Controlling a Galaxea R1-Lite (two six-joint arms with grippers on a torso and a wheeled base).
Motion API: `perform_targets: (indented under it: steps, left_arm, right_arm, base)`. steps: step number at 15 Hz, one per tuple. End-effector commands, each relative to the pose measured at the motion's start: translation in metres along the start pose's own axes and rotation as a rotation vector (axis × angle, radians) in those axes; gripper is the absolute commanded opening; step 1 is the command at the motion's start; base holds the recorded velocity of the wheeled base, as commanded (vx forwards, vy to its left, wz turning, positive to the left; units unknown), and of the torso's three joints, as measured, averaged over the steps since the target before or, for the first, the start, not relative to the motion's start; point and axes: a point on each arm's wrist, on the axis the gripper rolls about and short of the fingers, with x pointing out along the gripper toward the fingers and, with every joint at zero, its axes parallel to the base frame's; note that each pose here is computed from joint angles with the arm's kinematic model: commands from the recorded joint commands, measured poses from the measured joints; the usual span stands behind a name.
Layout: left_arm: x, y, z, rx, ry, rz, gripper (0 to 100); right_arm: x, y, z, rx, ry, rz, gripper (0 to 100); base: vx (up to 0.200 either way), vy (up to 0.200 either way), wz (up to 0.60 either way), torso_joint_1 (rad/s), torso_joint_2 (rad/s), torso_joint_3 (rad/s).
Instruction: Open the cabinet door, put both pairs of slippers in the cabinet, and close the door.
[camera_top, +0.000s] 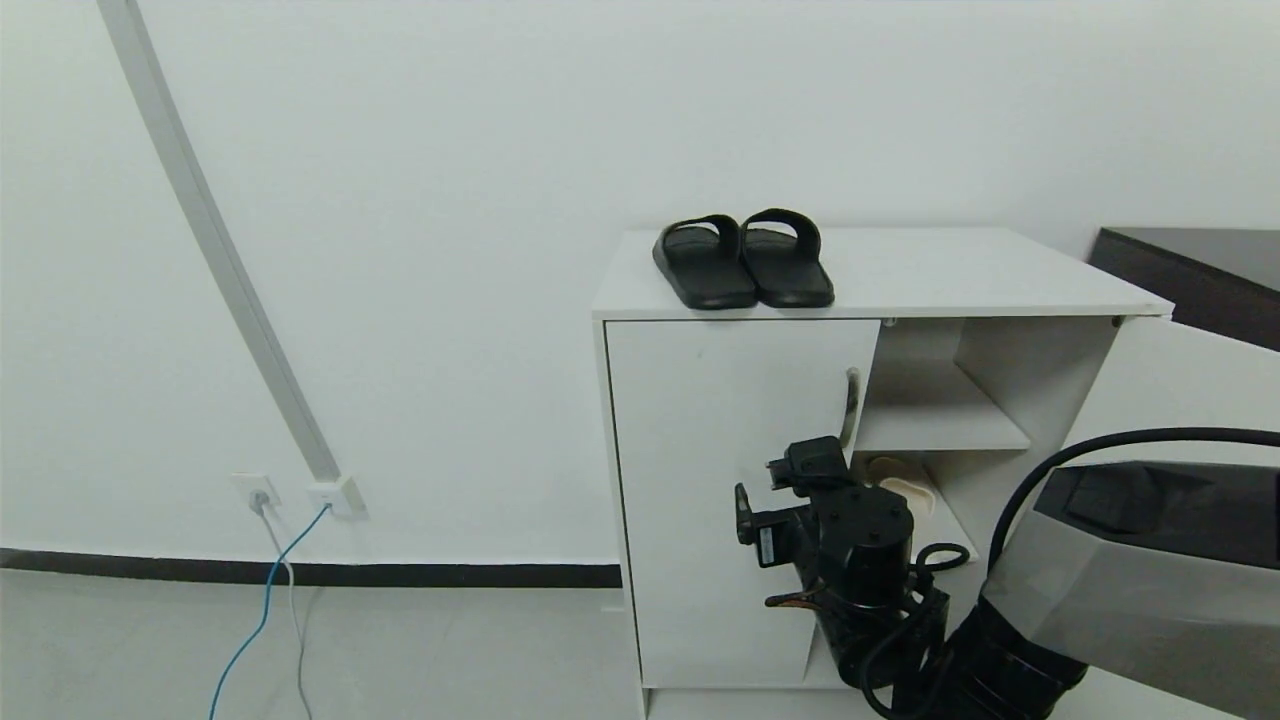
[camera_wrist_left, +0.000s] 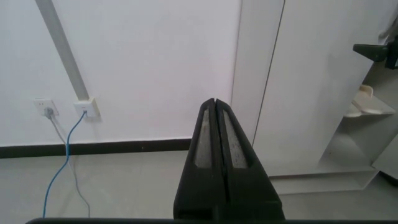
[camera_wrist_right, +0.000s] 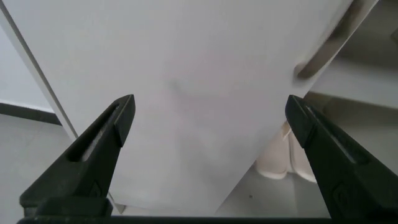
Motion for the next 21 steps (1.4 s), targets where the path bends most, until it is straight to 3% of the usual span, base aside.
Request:
perform_targets:
  steps: [1, 21]
  left_arm:
    - [0.0001, 0.0000, 0.0000, 0.000, 0.002, 0.000, 0]
    - [0.0000, 0.0000, 0.0000, 0.000, 0.000, 0.000, 0]
  right_arm:
    - [-0.0002, 0.0005, -0.0002, -0.002, 0.000, 0.001, 100]
    - [0.0003, -0.0020, 0.0037, -0.005, -0.009, 0.001, 100]
  base:
    - [0.000, 0.000, 0.00, 0.149, -0.48, -0.325]
    - [0.000, 0.000, 0.00, 0.217, -0.53, -0.317]
